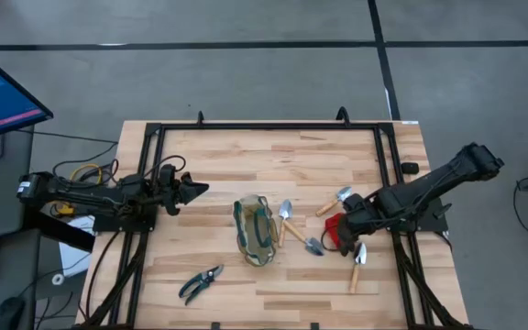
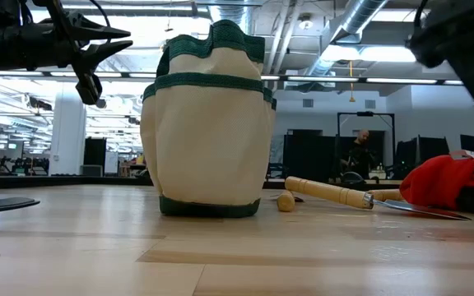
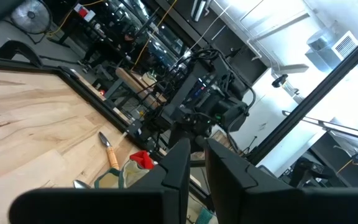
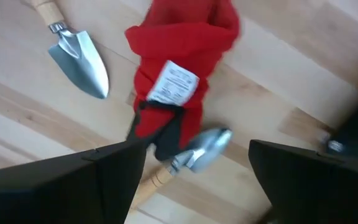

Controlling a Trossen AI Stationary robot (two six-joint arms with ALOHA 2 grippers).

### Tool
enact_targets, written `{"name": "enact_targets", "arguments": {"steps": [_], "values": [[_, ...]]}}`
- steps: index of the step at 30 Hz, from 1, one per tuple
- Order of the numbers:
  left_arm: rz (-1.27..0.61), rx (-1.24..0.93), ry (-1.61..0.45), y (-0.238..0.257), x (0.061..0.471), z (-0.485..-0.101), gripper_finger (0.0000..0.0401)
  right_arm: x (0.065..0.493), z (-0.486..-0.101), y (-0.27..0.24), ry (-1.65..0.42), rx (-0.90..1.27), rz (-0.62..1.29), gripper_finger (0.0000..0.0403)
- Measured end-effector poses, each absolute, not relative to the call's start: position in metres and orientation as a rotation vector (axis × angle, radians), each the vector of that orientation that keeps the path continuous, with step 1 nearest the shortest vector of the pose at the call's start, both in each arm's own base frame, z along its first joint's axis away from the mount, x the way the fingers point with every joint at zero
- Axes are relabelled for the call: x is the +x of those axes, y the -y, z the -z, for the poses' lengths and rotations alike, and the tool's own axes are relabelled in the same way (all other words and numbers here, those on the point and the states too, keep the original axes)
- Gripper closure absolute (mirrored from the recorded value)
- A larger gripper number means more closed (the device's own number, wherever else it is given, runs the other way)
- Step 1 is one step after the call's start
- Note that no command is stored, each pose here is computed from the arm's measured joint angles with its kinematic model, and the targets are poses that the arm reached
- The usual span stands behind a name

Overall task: Pick & Place Garden tools in Gardening bag
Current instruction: Put the red gloves into the gardening bag

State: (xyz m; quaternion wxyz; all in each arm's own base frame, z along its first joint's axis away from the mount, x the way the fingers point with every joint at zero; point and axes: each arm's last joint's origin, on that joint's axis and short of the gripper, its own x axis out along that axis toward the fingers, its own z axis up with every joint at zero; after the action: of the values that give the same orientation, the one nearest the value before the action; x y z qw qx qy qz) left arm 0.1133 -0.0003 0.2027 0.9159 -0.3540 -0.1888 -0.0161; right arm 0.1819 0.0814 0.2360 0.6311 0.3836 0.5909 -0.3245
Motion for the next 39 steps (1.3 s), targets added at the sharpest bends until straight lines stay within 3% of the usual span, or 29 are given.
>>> {"name": "enact_targets", "arguments": {"steps": [8, 20, 28, 31, 34, 39], "values": [[0.033, -0.732, 0.389, 0.000, 0.113, -0.203, 0.0352, 0.197, -0.204, -0.085, -1.393, 0.820, 0.748, 0.0121], [0.035, -0.740, 0.391, 0.000, 0.113, -0.203, 0.0352, 0.228, -0.176, -0.084, -1.383, 0.872, 0.684, 0.0066], [0.038, -0.744, 0.395, 0.000, 0.113, -0.203, 0.0352, 0.236, -0.150, -0.083, -1.478, 0.769, 0.707, 0.0069], [0.038, -0.744, 0.395, 0.000, 0.113, -0.203, 0.0352, 0.241, -0.143, -0.084, -1.471, 0.768, 0.691, 0.0092], [0.039, -0.744, 0.395, 0.000, 0.113, -0.203, 0.0352, 0.242, -0.141, -0.085, -1.473, 0.769, 0.696, 0.0139], [0.033, -0.720, 0.394, 0.000, 0.113, -0.203, 0.0352, 0.239, -0.144, -0.084, -1.483, 0.761, 0.698, 0.0277]]}}
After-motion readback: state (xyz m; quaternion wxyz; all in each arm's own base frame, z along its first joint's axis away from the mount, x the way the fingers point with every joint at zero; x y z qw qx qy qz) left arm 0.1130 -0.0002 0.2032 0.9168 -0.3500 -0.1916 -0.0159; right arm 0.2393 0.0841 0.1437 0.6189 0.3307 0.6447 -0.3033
